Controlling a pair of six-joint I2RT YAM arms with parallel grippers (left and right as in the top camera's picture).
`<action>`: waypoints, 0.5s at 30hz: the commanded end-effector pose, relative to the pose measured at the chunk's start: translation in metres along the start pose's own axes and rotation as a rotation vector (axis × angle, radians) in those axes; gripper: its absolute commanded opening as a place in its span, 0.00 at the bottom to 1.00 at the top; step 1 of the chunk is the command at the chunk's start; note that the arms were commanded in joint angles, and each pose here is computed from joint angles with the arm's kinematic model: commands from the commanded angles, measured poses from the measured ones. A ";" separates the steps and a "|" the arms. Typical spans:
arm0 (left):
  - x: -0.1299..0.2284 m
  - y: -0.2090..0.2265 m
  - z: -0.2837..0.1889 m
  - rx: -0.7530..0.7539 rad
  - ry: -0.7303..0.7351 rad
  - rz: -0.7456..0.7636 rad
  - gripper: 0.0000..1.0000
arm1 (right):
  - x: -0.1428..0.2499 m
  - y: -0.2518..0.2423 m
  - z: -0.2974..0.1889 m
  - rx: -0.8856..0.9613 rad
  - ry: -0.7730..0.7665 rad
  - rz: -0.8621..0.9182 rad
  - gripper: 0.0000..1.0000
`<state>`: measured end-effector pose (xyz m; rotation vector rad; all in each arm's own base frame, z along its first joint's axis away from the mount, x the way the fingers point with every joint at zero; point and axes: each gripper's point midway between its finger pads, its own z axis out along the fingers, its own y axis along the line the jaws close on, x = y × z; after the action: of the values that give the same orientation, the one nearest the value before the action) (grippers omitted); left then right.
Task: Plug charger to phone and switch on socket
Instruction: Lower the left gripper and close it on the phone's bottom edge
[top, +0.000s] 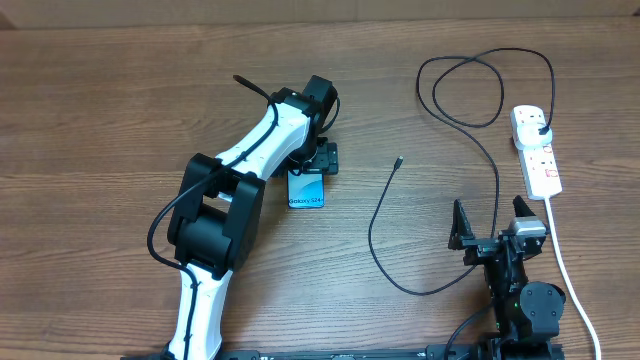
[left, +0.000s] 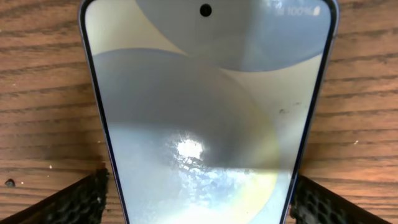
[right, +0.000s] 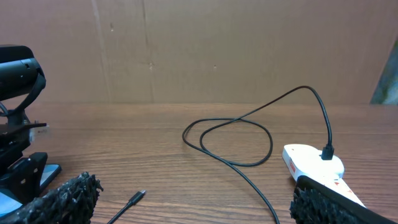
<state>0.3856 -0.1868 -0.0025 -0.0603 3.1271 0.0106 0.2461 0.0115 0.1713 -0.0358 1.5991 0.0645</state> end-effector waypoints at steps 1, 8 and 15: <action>0.031 0.017 0.045 -0.070 0.135 -0.001 0.90 | 0.002 -0.001 0.000 0.005 -0.001 -0.001 1.00; 0.032 0.018 0.045 -0.074 0.140 -0.001 0.86 | 0.002 -0.001 0.000 0.005 -0.001 -0.001 1.00; 0.033 0.019 0.044 -0.076 0.143 -0.002 0.83 | 0.002 -0.001 0.000 0.005 -0.001 -0.001 1.00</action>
<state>0.3844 -0.1864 -0.0026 -0.0610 3.1320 0.0126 0.2461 0.0115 0.1713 -0.0355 1.5991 0.0648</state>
